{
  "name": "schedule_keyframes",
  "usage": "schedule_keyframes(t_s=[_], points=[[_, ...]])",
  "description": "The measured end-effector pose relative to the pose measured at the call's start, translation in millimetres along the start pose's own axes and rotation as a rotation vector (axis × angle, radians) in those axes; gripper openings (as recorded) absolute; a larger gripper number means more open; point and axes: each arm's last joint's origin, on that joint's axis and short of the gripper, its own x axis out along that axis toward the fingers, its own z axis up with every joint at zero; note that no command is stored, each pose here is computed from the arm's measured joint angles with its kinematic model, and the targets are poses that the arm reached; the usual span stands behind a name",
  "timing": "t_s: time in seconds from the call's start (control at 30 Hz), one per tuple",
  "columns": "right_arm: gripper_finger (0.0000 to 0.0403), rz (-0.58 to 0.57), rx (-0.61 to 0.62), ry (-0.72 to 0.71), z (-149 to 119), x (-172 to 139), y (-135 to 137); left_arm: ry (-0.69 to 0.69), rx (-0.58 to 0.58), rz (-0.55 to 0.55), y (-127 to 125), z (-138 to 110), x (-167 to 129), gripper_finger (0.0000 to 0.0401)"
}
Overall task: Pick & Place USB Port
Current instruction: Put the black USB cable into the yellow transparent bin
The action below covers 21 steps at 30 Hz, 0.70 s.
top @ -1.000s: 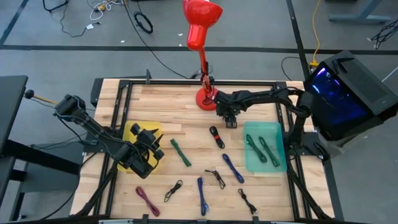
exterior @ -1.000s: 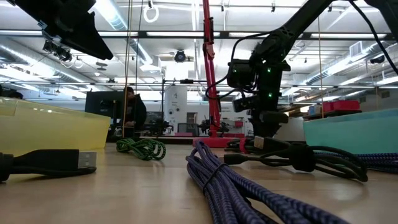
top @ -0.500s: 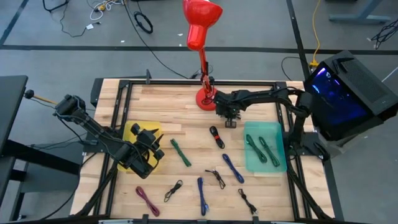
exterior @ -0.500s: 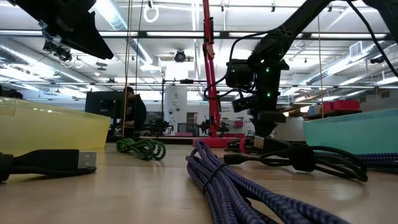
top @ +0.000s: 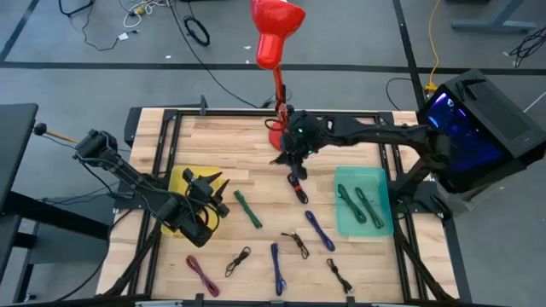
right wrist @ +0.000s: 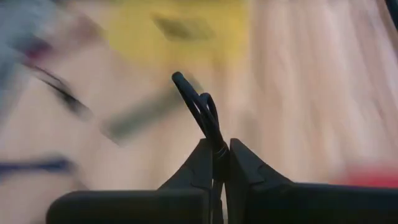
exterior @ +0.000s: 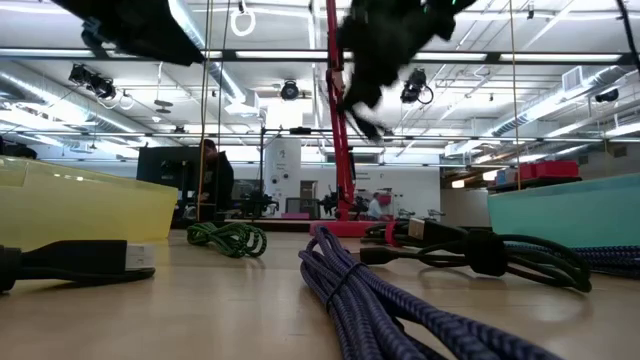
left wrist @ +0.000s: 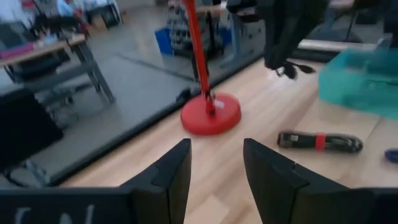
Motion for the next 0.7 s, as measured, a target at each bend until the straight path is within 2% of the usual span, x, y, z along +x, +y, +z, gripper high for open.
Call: schedule_keyframes(t_s=[0.1,0.27,0.47,0.7], points=[[0.0016,0.114,-0.08,-0.154,20.4,-9.9,30.1,-0.034,0.022,-0.001,-5.2,3.7,-0.1,0.0151],[0.0015,0.147,-0.194,-0.255,34.2,-13.6,69.6,-0.051,0.062,-0.042,-18.9,13.4,-0.8,0.0151],[0.0015,0.169,-0.266,-0.344,43.3,-10.2,99.3,-0.078,0.144,-0.222,-40.8,40.4,0.5,0.0146],[0.0015,0.144,-0.321,-0.371,45.3,-8.6,119.9,-0.171,0.164,-0.44,-48.0,65.8,14.5,0.0145]])
